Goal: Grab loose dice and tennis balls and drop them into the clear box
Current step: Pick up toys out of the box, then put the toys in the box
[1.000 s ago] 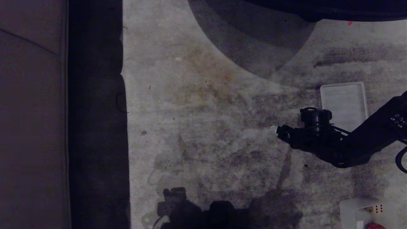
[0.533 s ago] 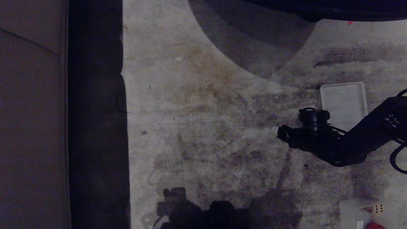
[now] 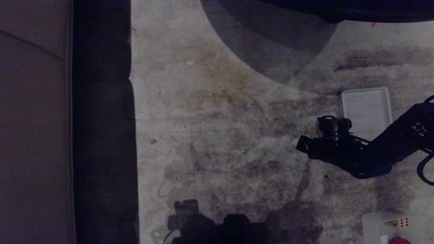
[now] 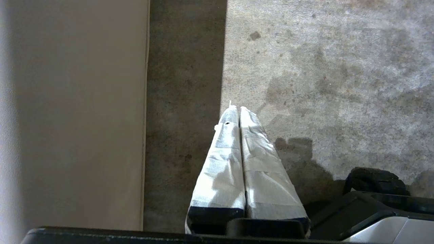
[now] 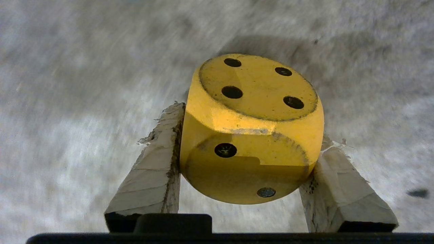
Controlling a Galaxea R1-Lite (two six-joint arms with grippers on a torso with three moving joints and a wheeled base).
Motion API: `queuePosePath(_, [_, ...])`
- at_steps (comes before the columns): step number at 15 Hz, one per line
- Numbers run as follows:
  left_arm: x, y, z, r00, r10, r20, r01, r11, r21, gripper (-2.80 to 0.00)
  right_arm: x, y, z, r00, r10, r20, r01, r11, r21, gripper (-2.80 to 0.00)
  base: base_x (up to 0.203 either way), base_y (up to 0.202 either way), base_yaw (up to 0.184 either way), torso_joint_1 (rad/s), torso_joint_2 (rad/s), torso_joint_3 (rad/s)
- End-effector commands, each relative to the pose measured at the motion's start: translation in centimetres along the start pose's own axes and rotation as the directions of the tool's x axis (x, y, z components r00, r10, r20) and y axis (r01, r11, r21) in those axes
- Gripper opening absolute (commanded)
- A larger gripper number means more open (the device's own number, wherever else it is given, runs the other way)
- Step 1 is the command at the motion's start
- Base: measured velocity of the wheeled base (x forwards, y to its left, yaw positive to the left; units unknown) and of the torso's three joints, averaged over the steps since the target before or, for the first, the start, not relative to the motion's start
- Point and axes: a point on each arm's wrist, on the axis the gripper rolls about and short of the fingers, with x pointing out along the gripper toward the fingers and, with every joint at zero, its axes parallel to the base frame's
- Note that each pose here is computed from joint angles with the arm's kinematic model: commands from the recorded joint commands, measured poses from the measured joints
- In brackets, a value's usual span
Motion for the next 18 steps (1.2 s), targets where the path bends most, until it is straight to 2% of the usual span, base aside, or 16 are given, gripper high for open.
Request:
queuePosePath(1, [0.0, 0.0, 0.0, 1.0, 0.001, -0.002, -0.001, 1.0, 0.0, -2.8, -2.5, 0.3, 1.0, 1.0, 0.016, 0.014, -0.015, 0.999, -0.046, -2.8, 0.0, 0.0, 0.0, 0.0, 0.0, 0.0])
queuePosePath(5, [0.0, 0.0, 0.0, 1.0, 0.001, -0.003, -0.001, 1.0, 0.0, -2.8, -9.6, 0.5, 2.4, 0.999, 0.051, -0.008, -0.052, 0.988, -0.148, -2.8, 0.0, 0.0, 0.0, 0.0, 0.0, 0.0])
queuePosePath(9, [0.0, 0.0, 0.0, 1.0, 0.001, -0.003, -0.001, 1.0, 0.0, -2.8, -18.4, -0.6, 1.4, 0.998, 0.044, -0.042, -0.052, 0.974, -0.219, -2.8, 0.0, 0.0, 0.0, 0.0, 0.0, 0.0])
queuePosePath(14, [0.0, 0.0, 0.0, 1.0, 0.001, -0.002, -0.001, 1.0, 0.0, -2.8, -29.9, -3.2, -2.0, 0.999, 0.041, -0.015, -0.043, 0.964, -0.261, -2.8, 0.0, 0.0, 0.0, 0.0, 0.0, 0.0])
queuePosePath(18, [0.0, 0.0, 0.0, 1.0, 0.001, 0.0, -0.001, 1.0, 0.0, -2.8, -35.8, -6.0, -7.1, 0.999, 0.03, 0.033, -0.02, 0.962, -0.273, -2.8, 0.0, 0.0, 0.0, 0.0, 0.0, 0.0])
